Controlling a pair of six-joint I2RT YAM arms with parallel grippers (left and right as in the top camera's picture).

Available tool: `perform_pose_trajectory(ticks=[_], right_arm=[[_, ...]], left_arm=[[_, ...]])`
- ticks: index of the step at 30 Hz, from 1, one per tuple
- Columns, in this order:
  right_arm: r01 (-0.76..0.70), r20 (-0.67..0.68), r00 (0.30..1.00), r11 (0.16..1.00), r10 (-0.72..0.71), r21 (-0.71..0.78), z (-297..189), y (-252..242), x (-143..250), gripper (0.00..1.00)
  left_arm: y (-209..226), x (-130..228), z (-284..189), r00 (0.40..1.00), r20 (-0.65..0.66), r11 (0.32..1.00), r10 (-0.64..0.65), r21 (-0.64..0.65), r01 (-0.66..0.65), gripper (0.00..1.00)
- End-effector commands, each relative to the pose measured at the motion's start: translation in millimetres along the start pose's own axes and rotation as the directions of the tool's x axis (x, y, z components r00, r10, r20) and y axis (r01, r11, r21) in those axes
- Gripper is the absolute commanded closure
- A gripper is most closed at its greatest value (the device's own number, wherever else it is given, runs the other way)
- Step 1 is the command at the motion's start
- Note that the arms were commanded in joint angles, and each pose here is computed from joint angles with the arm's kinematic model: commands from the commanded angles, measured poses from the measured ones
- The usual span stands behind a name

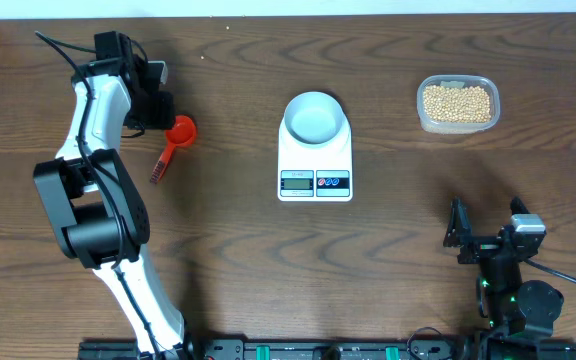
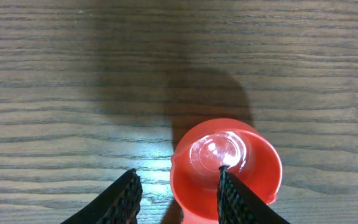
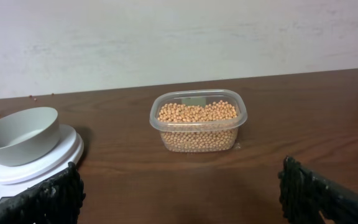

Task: Scoop item into bowl and weigh 50g on scale
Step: 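Lower the left gripper onto the red scoop's cup rim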

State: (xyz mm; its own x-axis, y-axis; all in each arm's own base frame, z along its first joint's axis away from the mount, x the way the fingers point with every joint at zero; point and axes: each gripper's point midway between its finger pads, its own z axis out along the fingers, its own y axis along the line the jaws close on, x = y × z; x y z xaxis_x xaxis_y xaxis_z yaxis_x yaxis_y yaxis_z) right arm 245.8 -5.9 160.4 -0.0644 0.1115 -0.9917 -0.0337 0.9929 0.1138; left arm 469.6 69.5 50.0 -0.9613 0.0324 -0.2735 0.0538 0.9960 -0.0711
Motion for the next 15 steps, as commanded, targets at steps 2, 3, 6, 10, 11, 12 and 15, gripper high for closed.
perform_pose_trajectory(ticks=[2, 3, 6, 10, 11, 12, 15], right_arm=[[0.003, -0.003, 1.000, 1.000, -0.003, -0.016, 0.0, 3.9, 0.9, 0.01], [0.003, -0.003, 1.000, 1.000, -0.003, -0.016, 0.0, 4.0, 0.9, 0.01], [0.003, -0.003, 1.000, 1.000, -0.003, -0.016, 0.0, 3.9, 0.9, 0.01], [0.003, -0.003, 1.000, 1.000, -0.003, -0.016, 0.0, 4.0, 0.9, 0.01], [0.003, -0.003, 1.000, 1.000, -0.003, -0.016, 0.0, 3.9, 0.9, 0.01], [0.003, -0.003, 1.000, 1.000, -0.003, -0.016, 0.0, 3.9, 0.9, 0.01], [0.003, -0.003, 1.000, 1.000, -0.003, -0.016, 0.0, 3.9, 0.9, 0.01]], left_arm=[[0.8, 1.5, 7.0, 1.000, -0.006, 1.000, 0.007, 0.006, -0.007, 0.58], [0.9, 1.1, 7.1, 1.000, -0.004, 1.000, 0.007, 0.006, -0.007, 0.58], [1.3, -0.5, 7.1, 1.000, 0.002, 1.000, 0.008, 0.004, -0.008, 0.58], [1.7, -2.1, 7.1, 1.000, 0.008, 1.000, 0.009, 0.003, -0.009, 0.58], [1.7, -2.1, 7.1, 1.000, 0.008, 1.000, 0.009, 0.003, -0.009, 0.58], [1.7, -2.1, 7.1, 1.000, 0.008, 1.000, 0.008, 0.003, -0.008, 0.58], [1.6, -1.9, 7.1, 1.000, 0.008, 1.000, 0.008, 0.003, -0.008, 0.58]])
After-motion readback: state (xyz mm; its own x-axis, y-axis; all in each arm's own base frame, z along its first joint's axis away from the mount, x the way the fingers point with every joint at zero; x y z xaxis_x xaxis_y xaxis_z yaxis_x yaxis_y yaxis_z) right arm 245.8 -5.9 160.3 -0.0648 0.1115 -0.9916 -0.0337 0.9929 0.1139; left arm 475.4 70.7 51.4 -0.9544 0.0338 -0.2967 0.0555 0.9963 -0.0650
